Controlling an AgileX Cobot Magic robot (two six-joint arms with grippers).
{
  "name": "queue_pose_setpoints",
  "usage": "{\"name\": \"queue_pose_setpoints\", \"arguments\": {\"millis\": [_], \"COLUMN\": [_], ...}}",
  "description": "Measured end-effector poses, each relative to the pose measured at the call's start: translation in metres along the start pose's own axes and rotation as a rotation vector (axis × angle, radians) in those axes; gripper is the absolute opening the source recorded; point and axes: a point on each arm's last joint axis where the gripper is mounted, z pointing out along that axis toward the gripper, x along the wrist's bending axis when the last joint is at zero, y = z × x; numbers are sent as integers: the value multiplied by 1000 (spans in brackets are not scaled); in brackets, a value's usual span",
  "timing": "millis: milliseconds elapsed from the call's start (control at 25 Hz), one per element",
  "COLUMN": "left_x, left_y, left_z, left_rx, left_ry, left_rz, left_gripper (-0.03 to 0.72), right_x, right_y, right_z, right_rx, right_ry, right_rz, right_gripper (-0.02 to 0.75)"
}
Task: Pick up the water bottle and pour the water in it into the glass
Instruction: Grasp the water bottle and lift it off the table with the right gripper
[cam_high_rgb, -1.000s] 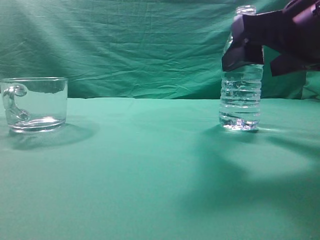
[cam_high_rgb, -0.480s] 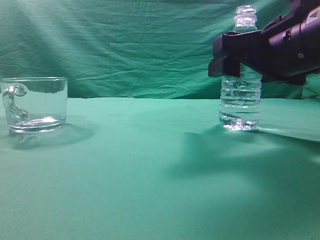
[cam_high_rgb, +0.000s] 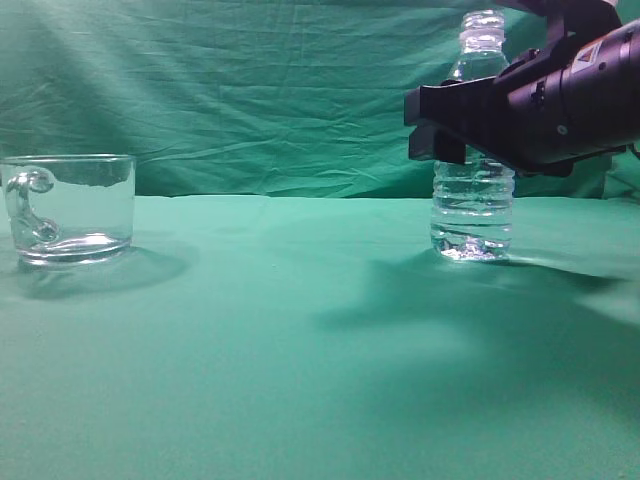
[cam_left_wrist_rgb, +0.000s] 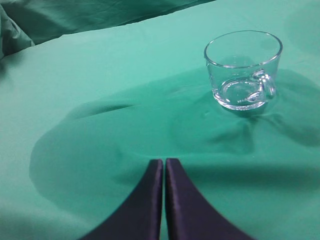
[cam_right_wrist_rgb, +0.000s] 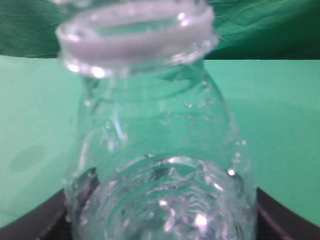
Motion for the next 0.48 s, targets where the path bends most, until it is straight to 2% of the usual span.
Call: {"name": "queue_pose_setpoints", "arguments": {"millis": [120, 160, 240, 320, 360, 400, 480], "left_x": [0, 0, 0, 0, 0, 0, 0], "left_y": [0, 0, 0, 0, 0, 0, 0], "left_z": [0, 0, 0, 0, 0, 0, 0], "left_rx": [0, 0, 0, 0, 0, 0, 0], "left_ry": [0, 0, 0, 0, 0, 0, 0], "left_rz": [0, 0, 0, 0, 0, 0, 0], "left_gripper": [0, 0, 0, 0, 0, 0, 0], "right_x": [0, 0, 0, 0, 0, 0, 0], "right_y": [-1, -1, -1, -1, -1, -1, -1], "right_z": [0, 0, 0, 0, 0, 0, 0], "right_rx": [1, 1, 1, 3, 5, 5, 9], "right_ry": [0, 0, 0, -1, -1, -1, -1], "right_rz": [0, 0, -2, -12, -14, -16, -20], "right_gripper": [483, 440, 430, 363, 369, 314, 314]}}
